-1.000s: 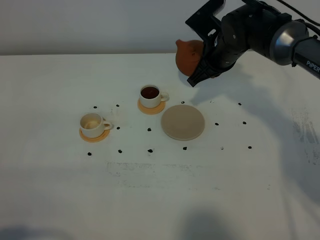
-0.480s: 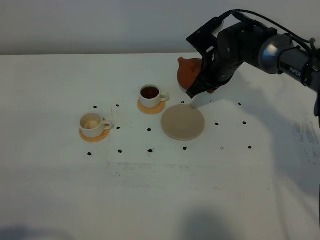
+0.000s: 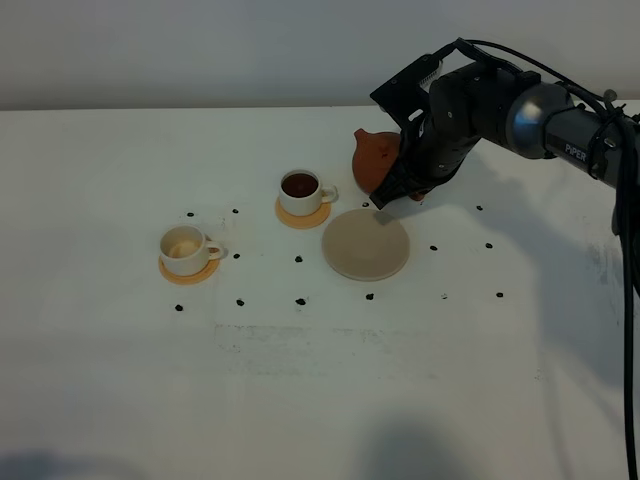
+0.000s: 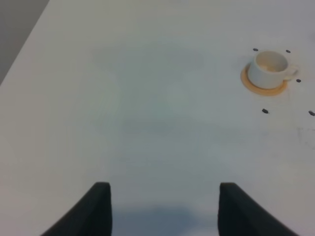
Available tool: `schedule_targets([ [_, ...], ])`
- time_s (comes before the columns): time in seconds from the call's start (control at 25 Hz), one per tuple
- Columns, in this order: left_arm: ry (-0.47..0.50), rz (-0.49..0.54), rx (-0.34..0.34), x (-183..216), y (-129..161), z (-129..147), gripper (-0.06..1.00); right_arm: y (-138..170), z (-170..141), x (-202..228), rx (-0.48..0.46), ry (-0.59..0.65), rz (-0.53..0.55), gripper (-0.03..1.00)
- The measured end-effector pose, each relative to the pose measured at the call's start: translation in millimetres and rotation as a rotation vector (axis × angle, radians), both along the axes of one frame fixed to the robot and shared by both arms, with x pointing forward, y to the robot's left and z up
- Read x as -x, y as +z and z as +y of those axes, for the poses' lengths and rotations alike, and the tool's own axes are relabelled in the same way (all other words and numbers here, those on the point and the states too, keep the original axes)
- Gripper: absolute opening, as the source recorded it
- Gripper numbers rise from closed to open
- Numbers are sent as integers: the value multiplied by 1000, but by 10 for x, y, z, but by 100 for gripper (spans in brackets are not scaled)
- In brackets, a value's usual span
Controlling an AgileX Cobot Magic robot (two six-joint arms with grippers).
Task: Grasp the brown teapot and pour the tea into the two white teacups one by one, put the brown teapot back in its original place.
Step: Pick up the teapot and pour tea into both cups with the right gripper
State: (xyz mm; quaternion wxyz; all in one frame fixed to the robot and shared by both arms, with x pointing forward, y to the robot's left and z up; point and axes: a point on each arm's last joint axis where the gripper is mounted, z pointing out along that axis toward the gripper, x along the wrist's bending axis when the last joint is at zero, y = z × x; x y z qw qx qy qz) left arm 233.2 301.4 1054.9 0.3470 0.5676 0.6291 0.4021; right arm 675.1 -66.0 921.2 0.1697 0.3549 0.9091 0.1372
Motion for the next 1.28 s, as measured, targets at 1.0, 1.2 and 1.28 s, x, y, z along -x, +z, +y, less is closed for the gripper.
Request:
schedule_targets([
  [1.0, 0, 0, 0, 0, 0, 0, 50, 1025, 756, 876, 85, 270, -143, 9],
  [1.2, 0, 0, 0, 0, 0, 0, 50, 1028, 950, 1071, 114, 327, -159, 9],
  [1.28, 0, 0, 0, 0, 0, 0, 50, 1032, 1015, 1142, 133, 340, -174, 9],
])
